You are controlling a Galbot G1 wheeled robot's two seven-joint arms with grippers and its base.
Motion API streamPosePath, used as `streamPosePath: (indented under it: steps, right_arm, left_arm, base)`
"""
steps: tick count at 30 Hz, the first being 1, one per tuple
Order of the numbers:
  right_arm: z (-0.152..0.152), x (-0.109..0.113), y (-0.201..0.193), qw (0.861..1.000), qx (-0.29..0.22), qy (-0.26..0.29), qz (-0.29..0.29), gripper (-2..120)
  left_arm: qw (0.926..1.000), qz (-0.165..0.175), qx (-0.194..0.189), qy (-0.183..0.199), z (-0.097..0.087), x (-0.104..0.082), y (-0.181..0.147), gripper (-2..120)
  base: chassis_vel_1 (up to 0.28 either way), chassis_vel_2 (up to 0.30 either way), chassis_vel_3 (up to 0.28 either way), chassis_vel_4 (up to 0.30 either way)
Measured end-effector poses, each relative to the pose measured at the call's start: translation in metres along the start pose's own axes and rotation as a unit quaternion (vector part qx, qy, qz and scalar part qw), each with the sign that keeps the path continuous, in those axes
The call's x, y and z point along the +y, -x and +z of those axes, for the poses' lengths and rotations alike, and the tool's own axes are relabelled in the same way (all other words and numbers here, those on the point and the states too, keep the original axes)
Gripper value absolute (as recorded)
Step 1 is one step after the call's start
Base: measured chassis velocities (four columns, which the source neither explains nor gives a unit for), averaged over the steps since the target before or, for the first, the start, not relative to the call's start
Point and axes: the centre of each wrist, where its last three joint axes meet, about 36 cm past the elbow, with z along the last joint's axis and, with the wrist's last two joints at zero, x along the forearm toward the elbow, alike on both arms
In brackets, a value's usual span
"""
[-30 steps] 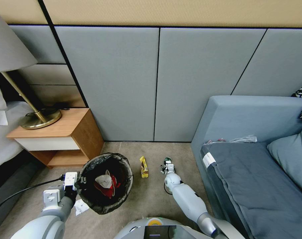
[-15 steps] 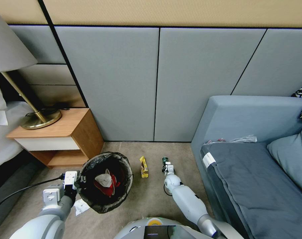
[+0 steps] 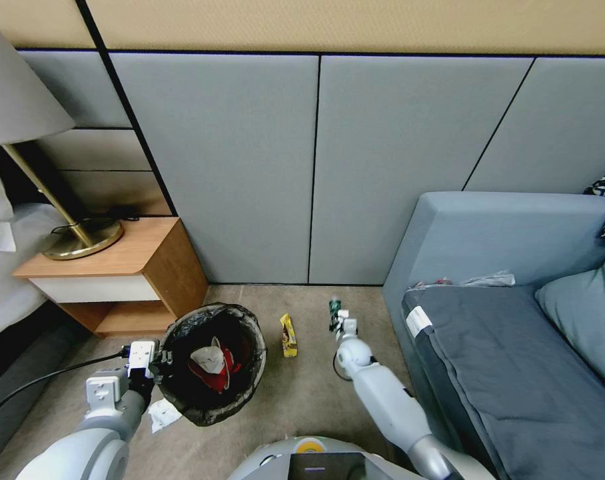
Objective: Pick up the trash bin, then pick up the garbage from the floor and place it into the trash bin.
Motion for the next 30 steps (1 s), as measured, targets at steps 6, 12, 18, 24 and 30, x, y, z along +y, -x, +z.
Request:
streamPosePath:
  steps: [6,12,18,24,30]
  right_arm:
    - [-0.054,-0.010,-0.041,0.996,-0.051,-0.034,-0.059,22]
    - [-0.093,0.012,-0.084,0.982,-0.090,-0.066,-0.153,22]
    - [-0.110,0.031,-0.109,0.963,-0.097,-0.077,-0.239,22]
    - [-0.122,0.048,-0.124,0.942,-0.103,-0.088,-0.308,22]
    - [-0.120,0.078,-0.137,0.914,-0.098,-0.096,-0.381,22]
  left_arm:
    - [1.0000,0.002,0.002,-0.002,0.000,-0.001,0.000,1]
    - [1.0000,0.004,-0.002,0.001,-0.002,-0.001,0.001,1]
    - [1.0000,0.007,-0.003,0.004,-0.003,-0.001,0.002,1]
    - [0.9999,0.009,-0.003,0.005,-0.004,-0.003,0.003,1]
    - [0.9999,0.012,-0.007,0.009,-0.006,-0.004,0.004,1]
  base:
    - [0.000,0.000,0.000,0.000]
    - [0.000,0.000,0.000,0.000]
    - [0.000,0.000,0.000,0.000]
    - [0.000,0.000,0.000,0.000]
    - [0.000,0.000,0.000,0.000]
